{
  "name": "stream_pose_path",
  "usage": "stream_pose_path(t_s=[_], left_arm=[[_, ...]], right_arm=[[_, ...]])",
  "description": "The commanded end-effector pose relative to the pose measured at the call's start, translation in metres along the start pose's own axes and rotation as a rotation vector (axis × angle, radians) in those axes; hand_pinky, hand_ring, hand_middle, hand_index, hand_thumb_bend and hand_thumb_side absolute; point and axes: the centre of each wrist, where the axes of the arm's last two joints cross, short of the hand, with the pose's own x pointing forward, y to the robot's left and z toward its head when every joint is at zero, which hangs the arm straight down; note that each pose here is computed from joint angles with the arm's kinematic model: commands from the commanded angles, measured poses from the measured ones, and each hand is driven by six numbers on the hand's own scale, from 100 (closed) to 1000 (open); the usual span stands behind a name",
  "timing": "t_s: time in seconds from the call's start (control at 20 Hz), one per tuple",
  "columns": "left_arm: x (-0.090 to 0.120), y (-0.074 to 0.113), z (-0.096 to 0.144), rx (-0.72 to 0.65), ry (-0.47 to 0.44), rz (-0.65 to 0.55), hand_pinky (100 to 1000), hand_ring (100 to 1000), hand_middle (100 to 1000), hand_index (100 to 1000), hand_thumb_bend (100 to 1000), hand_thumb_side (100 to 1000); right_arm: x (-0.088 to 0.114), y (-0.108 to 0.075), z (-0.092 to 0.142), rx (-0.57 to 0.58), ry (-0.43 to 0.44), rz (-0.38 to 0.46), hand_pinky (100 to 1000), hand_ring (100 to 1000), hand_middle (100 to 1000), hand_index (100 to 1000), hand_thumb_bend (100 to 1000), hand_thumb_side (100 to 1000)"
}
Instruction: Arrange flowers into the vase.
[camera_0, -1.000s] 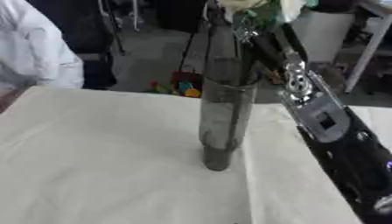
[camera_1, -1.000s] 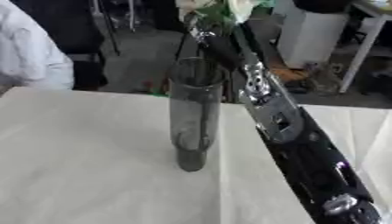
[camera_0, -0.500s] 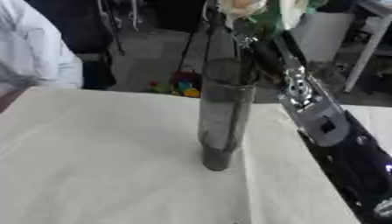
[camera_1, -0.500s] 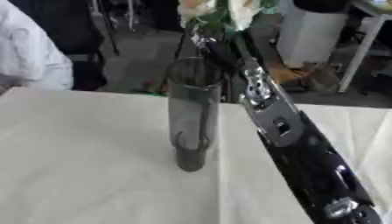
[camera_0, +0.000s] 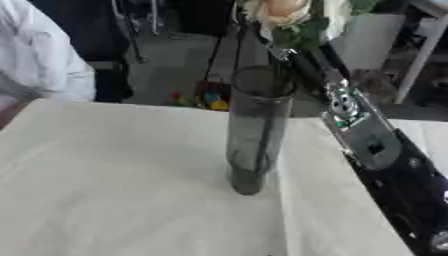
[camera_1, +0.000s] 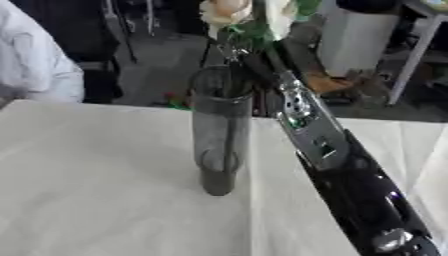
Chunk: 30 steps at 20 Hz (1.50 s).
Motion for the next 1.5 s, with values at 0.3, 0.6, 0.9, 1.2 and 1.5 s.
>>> stream_pose_path(t_s=[0.3, 0.6, 0.9, 1.2, 1.5], left_arm=[[0.006, 0.0, -0.006, -0.004, -0.03, 0.004, 904, 1000, 910, 1000, 122, 1000], [0.006, 0.0, -0.005, -0.007, -0.027, 0.003, 905, 1000, 910, 1000, 120, 1000], [0.006, 0.0, -0.005, -0.011, -0.024, 0.001, 905, 1000, 909, 1000, 120, 1000], [0.006, 0.0, -0.004, -0.01, -0.022, 0.0, 905, 1000, 907, 1000, 120, 1000], [0.006, 0.001, -0.004, -0.01, -0.02, -0.001, 905, 1000, 908, 1000, 120, 1000]], right_arm=[[0.005, -0.02, -0.004, 0.082, -0.02, 0.114, 998, 924, 803, 877, 647, 965], [0.007, -0.034, -0.006, 0.157, -0.012, 0.173, 1000, 942, 828, 898, 649, 990], [0.009, -0.047, -0.008, 0.21, 0.006, 0.226, 1000, 962, 850, 907, 676, 976], [0.009, -0.052, -0.012, 0.266, 0.026, 0.277, 1000, 972, 863, 922, 684, 973], [0.01, -0.056, -0.013, 0.347, 0.024, 0.327, 1000, 995, 908, 960, 698, 965]])
